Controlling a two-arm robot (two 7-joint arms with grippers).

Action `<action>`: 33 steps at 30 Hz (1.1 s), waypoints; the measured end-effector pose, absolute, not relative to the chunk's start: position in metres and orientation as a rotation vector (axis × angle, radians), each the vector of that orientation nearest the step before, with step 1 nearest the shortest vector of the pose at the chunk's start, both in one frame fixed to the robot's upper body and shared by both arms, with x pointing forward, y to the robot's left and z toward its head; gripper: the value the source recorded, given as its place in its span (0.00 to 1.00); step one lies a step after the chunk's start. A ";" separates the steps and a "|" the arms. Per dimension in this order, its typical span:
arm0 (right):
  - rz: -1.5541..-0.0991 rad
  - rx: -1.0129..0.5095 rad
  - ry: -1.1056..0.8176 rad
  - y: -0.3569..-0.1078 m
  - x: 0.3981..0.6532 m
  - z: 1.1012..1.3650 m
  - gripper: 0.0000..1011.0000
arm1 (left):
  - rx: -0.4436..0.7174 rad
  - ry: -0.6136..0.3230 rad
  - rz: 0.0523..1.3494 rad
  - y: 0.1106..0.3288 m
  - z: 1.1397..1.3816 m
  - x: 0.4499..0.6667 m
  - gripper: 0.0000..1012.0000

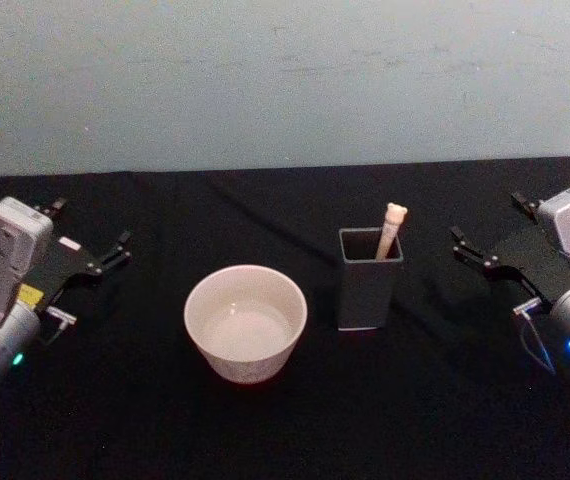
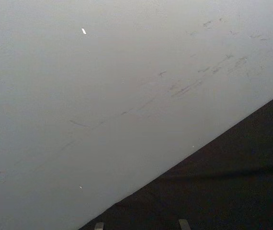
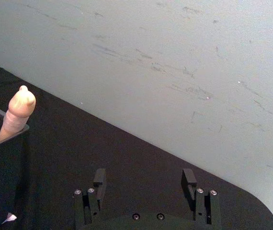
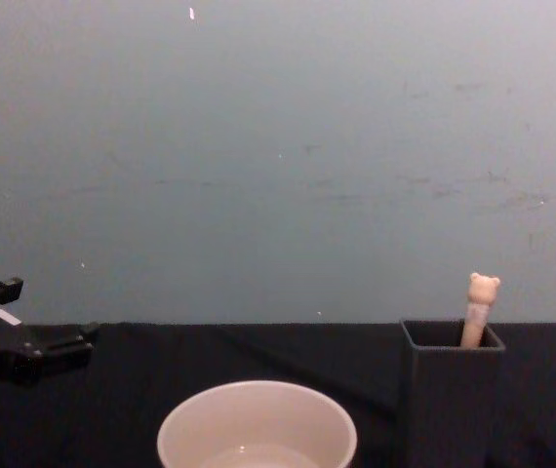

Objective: Pick up the stirring spoon with one hand, stir inside the cup, then place it back in its original position.

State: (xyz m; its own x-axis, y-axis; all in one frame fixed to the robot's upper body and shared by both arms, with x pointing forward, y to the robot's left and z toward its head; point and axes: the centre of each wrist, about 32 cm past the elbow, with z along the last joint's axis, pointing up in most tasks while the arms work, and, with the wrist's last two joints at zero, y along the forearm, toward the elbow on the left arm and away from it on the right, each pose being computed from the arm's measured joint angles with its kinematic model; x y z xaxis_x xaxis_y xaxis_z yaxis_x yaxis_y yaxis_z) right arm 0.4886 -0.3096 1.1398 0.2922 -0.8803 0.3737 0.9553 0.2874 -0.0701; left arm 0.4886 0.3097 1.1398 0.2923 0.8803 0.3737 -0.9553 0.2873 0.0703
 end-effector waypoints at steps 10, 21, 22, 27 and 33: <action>-1.248 -0.305 -0.285 -0.310 0.489 1.140 0.99 | 0.304 -0.285 1.248 0.310 1.140 0.489 0.99; -1.248 -0.305 -0.285 -0.310 0.489 1.140 0.99 | 0.305 -0.285 1.248 0.310 1.140 0.489 0.99; -1.248 -0.305 -0.285 -0.310 0.489 1.140 0.99 | 0.304 -0.285 1.248 0.310 1.140 0.489 0.99; -1.248 -0.305 -0.285 -0.310 0.489 1.140 0.99 | 0.304 -0.285 1.248 0.310 1.140 0.489 0.99; -1.249 -0.304 -0.285 -0.310 0.489 1.140 0.99 | 0.304 -0.285 1.248 0.310 1.140 0.489 0.99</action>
